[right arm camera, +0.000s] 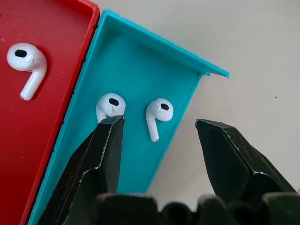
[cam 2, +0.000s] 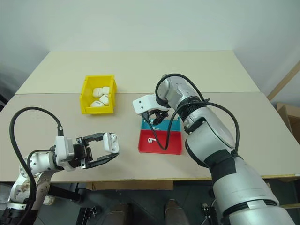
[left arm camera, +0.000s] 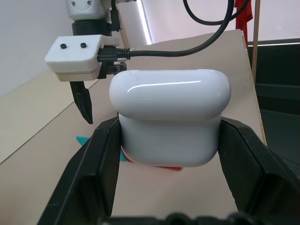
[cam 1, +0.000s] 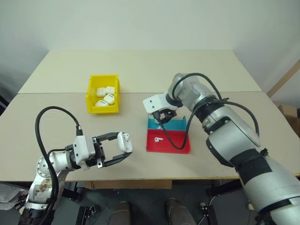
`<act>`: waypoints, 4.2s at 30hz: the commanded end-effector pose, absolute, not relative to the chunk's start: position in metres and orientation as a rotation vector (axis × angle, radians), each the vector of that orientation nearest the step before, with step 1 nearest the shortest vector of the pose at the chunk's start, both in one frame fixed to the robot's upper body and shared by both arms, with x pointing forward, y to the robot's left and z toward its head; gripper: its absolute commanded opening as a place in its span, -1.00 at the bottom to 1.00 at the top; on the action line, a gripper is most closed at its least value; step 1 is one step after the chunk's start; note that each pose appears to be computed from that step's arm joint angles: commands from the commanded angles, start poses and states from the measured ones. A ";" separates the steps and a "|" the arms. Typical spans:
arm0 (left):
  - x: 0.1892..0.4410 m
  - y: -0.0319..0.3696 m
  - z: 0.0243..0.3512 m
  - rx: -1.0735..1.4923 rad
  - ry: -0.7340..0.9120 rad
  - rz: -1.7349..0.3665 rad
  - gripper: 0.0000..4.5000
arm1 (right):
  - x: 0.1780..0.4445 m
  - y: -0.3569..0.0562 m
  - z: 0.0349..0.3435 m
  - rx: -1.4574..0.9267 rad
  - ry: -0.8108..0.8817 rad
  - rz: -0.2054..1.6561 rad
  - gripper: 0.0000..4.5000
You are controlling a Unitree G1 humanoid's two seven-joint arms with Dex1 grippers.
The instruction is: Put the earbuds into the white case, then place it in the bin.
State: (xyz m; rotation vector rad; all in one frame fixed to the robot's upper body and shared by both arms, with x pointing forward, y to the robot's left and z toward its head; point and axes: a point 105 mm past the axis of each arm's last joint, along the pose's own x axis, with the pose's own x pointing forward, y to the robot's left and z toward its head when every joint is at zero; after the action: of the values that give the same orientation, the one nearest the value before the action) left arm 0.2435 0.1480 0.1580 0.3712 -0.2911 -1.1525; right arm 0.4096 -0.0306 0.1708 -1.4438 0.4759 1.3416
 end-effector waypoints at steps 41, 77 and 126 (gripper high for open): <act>0.239 0.142 0.164 0.413 -0.332 -1.136 0.23 | 0.412 -0.015 0.163 -1.555 0.351 1.345 0.02; 0.241 0.143 0.163 0.431 -0.328 -1.121 0.23 | 0.413 -0.023 0.151 -1.525 0.445 1.320 -0.25; 0.245 0.147 0.160 0.450 -0.331 -1.109 0.23 | 0.415 -0.032 0.143 -1.513 0.495 1.299 -0.64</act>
State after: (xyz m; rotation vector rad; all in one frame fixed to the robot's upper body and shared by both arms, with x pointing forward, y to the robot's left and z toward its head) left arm 0.2459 0.1478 0.1501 0.4320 -0.2749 -1.1076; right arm 0.4147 -0.0270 0.1489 -1.5198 0.4649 1.3027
